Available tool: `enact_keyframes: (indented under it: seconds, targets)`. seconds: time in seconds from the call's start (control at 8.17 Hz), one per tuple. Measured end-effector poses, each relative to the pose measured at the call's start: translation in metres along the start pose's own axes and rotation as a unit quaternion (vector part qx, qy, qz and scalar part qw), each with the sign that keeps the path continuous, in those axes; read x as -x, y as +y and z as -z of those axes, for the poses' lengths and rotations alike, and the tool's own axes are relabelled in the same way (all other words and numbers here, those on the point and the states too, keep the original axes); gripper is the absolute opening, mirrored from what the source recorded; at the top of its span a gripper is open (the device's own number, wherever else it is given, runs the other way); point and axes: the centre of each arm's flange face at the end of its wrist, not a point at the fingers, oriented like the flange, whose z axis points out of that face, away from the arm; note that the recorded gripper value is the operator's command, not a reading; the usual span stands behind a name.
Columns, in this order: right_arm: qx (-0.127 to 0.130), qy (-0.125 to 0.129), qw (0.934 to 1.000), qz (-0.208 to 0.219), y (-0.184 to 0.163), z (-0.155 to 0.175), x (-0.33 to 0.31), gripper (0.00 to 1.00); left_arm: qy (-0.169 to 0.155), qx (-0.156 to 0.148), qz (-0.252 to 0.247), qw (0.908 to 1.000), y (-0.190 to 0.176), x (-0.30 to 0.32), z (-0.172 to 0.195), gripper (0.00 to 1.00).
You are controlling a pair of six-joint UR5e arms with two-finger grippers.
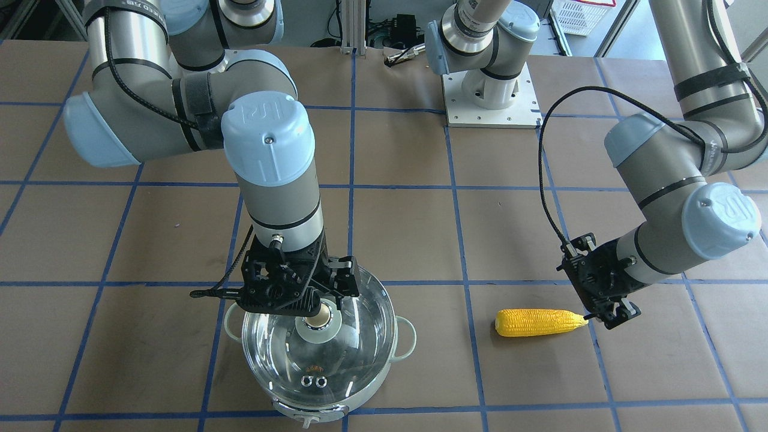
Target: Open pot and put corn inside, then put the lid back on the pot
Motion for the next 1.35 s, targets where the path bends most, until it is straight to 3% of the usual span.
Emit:
enact_keyframes:
  seconds: [0.24, 0.49, 0.61, 1.35]
  targets:
    - [-0.001, 0.0, 0.9999, 0.016, -0.003, -0.015, 0.002, 0.92, -0.008, 0.0, -0.044, 0.999, 0.001, 0.014, -0.022, 1.0]
    - [-0.002, 0.001, 0.9996, 0.027, -0.005, -0.022, 0.003, 0.71, -0.013, -0.001, -0.09, 0.9958, 0.001, 0.025, -0.044, 1.0]
    - [-0.002, 0.001, 0.9995, 0.033, -0.005, -0.023, 0.003, 0.65, -0.015, -0.007, -0.11, 0.9938, 0.0, 0.03, -0.053, 1.0]
    - [-0.002, -0.001, 0.9995, 0.033, -0.005, -0.024, 0.003, 0.66, -0.003, -0.05, -0.124, 0.991, -0.008, 0.035, -0.08, 1.0]
